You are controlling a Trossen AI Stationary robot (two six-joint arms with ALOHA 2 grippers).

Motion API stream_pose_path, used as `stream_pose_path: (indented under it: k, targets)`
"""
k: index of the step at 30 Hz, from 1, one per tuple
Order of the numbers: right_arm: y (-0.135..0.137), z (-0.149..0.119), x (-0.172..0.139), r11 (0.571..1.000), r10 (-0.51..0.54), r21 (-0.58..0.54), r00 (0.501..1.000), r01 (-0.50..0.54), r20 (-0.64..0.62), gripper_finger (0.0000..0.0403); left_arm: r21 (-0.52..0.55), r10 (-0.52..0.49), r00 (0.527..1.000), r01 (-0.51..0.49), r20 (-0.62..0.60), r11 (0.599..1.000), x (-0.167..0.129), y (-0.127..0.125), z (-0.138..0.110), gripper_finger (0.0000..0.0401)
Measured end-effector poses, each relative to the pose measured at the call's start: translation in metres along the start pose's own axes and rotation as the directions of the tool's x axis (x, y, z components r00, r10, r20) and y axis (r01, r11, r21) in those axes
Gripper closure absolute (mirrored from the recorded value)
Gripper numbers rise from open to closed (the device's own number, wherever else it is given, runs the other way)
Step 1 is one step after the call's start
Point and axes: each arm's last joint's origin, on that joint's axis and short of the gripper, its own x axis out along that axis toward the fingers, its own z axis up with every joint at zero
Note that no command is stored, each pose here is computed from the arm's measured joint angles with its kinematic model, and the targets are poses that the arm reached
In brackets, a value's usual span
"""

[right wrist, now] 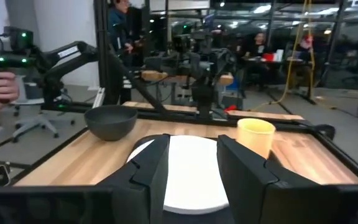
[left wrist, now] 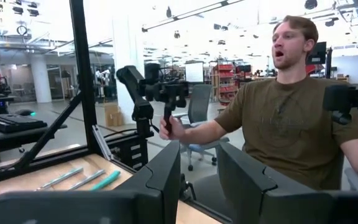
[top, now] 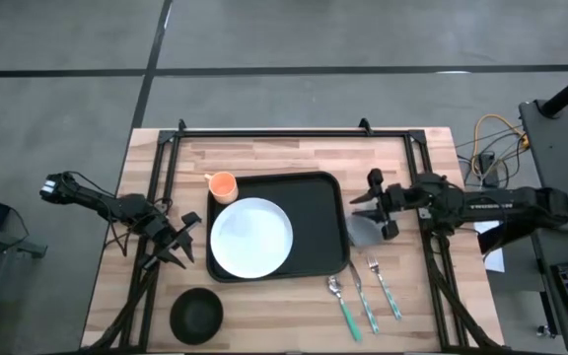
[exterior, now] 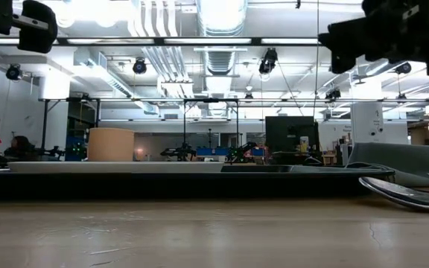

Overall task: Set up tray
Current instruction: Put the black bowl on the white plate

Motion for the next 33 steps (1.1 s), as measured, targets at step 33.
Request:
stream_pose_path:
  k: [33]
  targets:
    - [0.012,-0.021,-0.046,0.979,-0.119,-0.158,0.991,0.128,0.063,0.0277,-0.001,0.259,0.966,-0.259,0.022,0.966,-0.001,0.008,0.003,0.0312]
